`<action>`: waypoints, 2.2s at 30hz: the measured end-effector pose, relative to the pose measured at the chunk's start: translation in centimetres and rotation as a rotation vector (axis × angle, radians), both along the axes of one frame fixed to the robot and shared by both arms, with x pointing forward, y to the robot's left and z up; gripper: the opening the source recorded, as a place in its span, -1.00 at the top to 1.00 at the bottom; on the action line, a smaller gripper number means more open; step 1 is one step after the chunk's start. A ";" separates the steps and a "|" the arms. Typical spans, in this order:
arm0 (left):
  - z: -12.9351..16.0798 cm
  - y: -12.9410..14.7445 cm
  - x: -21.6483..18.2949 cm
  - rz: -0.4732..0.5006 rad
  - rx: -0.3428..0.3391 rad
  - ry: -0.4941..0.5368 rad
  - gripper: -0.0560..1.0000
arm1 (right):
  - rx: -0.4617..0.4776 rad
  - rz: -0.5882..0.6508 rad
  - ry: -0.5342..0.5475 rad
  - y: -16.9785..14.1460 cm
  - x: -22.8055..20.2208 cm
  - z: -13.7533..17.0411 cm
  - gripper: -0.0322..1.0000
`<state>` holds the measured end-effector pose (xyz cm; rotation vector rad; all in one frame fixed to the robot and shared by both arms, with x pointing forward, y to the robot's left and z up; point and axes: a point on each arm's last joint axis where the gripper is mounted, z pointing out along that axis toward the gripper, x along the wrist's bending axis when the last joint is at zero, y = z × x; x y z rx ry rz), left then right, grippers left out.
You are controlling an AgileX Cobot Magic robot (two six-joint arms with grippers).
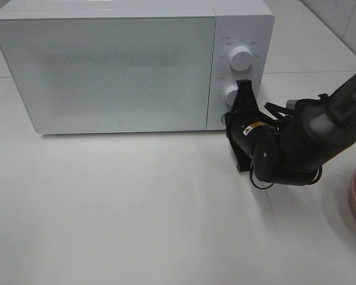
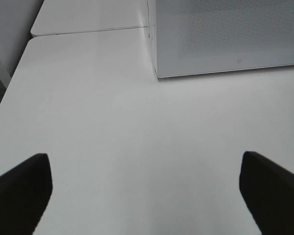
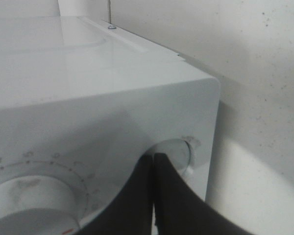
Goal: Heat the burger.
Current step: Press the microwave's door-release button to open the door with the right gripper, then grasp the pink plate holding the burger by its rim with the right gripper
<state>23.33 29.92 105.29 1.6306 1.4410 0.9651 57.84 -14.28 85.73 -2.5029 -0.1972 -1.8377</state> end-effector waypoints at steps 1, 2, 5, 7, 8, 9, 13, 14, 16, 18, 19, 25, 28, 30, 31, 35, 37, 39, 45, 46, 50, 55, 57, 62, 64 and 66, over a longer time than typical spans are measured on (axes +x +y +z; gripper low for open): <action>0.0 0.0 0.0 0.000 0.000 0.000 -0.92 | 0.007 -0.010 0.005 0.0 0.1 0.0 0.93; 0.0 0.0 0.0 0.000 0.000 0.000 -0.92 | 0.011 -0.015 0.009 0.0 0.2 0.1 0.93; 0.0 0.0 0.0 0.000 0.000 0.000 -0.92 | 0.015 -0.021 0.009 0.1 0.3 0.1 0.93; 0.0 0.0 0.0 0.000 0.000 0.000 -0.92 | 0.012 -0.031 0.008 0.3 0.5 0.0 0.93; 0.0 0.0 0.0 0.000 0.000 0.000 -0.92 | 0.012 -0.031 0.008 0.3 0.5 0.0 0.93; 0.0 0.0 0.0 0.000 0.001 0.000 -0.92 | 0.010 -0.035 0.002 0.5 0.7 -0.4 0.93; 0.0 0.0 0.0 -0.001 0.002 0.000 -0.92 | 0.010 -0.046 -0.007 0.6 1.1 -0.8 0.93; 0.0 0.0 0.0 -0.001 0.003 0.000 -0.92 | 0.012 -0.049 -0.007 0.6 1.1 -0.8 0.93; 0.0 0.0 0.0 -0.001 0.003 0.000 -0.92 | 0.011 -0.049 -0.007 0.6 1.1 -0.9 0.93; 0.0 0.0 0.0 -0.002 0.004 0.000 -0.92 | 0.010 -0.049 -0.006 0.7 1.1 -0.9 0.93; 0.0 0.0 0.0 -0.002 0.004 0.000 -0.92 | 0.010 -0.049 -0.006 0.7 1.1 -0.9 0.93; 0.0 0.0 0.0 -0.002 0.004 0.000 -0.92 | 0.009 -0.049 -0.006 0.7 1.1 -0.9 0.93; 0.0 0.0 0.0 -0.002 0.004 0.000 -0.92 | 0.009 -0.049 -0.005 0.7 1.1 -1.0 0.93; 0.0 0.0 0.0 -0.002 0.004 0.000 -0.92 | 0.009 -0.049 -0.006 0.7 1.1 -0.9 0.93; 0.0 0.0 0.0 -0.002 0.004 0.000 -0.92 | 0.009 -0.049 -0.006 0.7 1.1 -0.9 0.93; 0.0 0.0 0.0 -0.002 0.004 0.000 -0.92 | 0.007 -0.046 -0.004 0.6 1.0 -0.9 0.93; 0.0 0.0 0.0 -0.002 0.004 0.000 -0.92 | 0.005 -0.036 -0.002 0.6 0.9 -0.8 0.93; 0.0 0.0 0.0 -0.002 0.004 0.000 -0.92 | 0.000 -0.025 0.003 0.6 0.8 -0.8 0.93; 0.0 0.0 0.0 -0.002 0.004 0.000 -0.92 | -0.007 -0.003 0.011 0.3 0.5 -0.3 0.93; 0.0 0.0 0.0 -0.002 0.004 0.000 -0.92 | -0.011 0.010 0.016 0.2 0.3 -0.1 0.93; 0.0 0.0 0.0 -0.001 0.004 0.000 -0.92 | -0.018 0.037 0.033 0.1 -0.1 0.3 0.93; 0.0 0.0 0.0 -0.001 0.004 0.000 -0.92 | -0.042 0.113 0.061 0.4 -0.9 0.9 0.93; 0.0 0.0 0.0 -0.001 0.004 0.000 -0.92 | -0.051 0.130 0.093 0.1 -1.8 1.1 0.93; 0.0 0.0 0.0 -0.001 0.004 0.000 -0.92 | -0.099 0.167 0.178 -0.3 -3.1 1.2 0.93; 0.0 0.0 0.0 -0.001 0.004 0.000 -0.92 | -0.114 0.178 0.200 -0.4 -3.4 1.2 0.93; 0.0 0.0 0.0 -0.001 0.004 0.000 -0.92 | -0.142 0.202 0.237 -0.5 -3.9 1.4 0.93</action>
